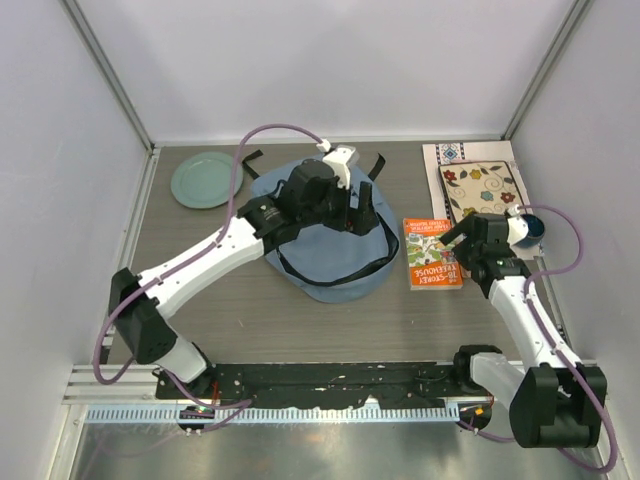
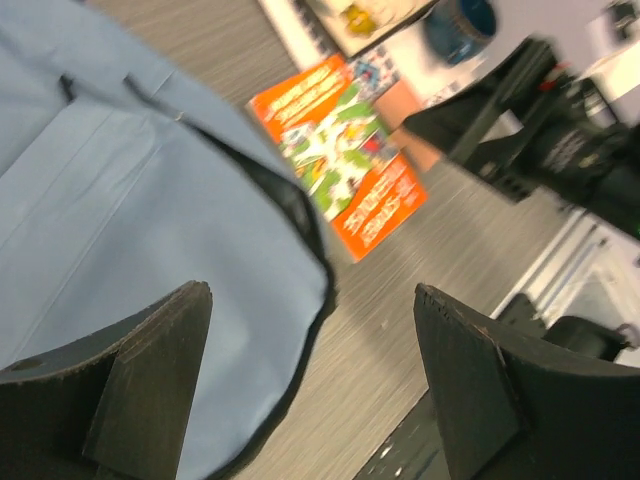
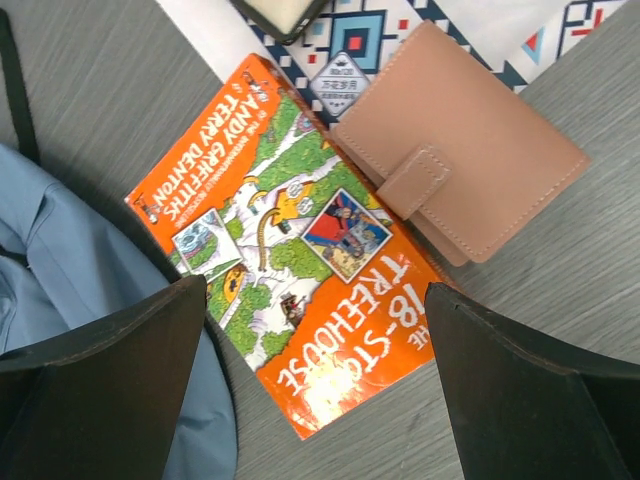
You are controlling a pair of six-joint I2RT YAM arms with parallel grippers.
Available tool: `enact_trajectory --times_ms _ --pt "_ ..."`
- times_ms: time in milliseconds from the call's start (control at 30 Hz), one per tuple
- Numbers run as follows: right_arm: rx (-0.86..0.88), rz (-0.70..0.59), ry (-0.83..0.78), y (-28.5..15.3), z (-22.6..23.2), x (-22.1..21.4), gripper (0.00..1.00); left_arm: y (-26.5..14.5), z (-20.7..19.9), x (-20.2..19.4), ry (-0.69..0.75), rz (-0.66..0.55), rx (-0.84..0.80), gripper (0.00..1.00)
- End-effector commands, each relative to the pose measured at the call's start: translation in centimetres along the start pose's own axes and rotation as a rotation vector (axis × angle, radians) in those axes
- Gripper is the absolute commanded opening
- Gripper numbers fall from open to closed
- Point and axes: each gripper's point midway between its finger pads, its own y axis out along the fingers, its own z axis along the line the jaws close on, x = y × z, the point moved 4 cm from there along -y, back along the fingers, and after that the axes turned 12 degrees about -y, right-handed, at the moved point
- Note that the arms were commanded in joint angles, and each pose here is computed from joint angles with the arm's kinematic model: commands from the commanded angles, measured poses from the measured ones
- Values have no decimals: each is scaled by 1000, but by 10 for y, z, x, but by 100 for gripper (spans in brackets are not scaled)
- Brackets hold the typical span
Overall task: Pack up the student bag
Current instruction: Place the book in the student bag, then pick up the book from the center of the board.
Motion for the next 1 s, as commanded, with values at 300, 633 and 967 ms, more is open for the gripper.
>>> enact_trajectory --times_ms 300,633,967 --pt "84 106 35 15 -15 2 89 109 -78 -6 -295 144 -303 81" --pt "126 137 49 22 -14 -4 73 166 -63 -67 -400 267 -210 79" --pt "107 164 17 29 -19 -13 72 191 -18 -114 -412 331 -26 76"
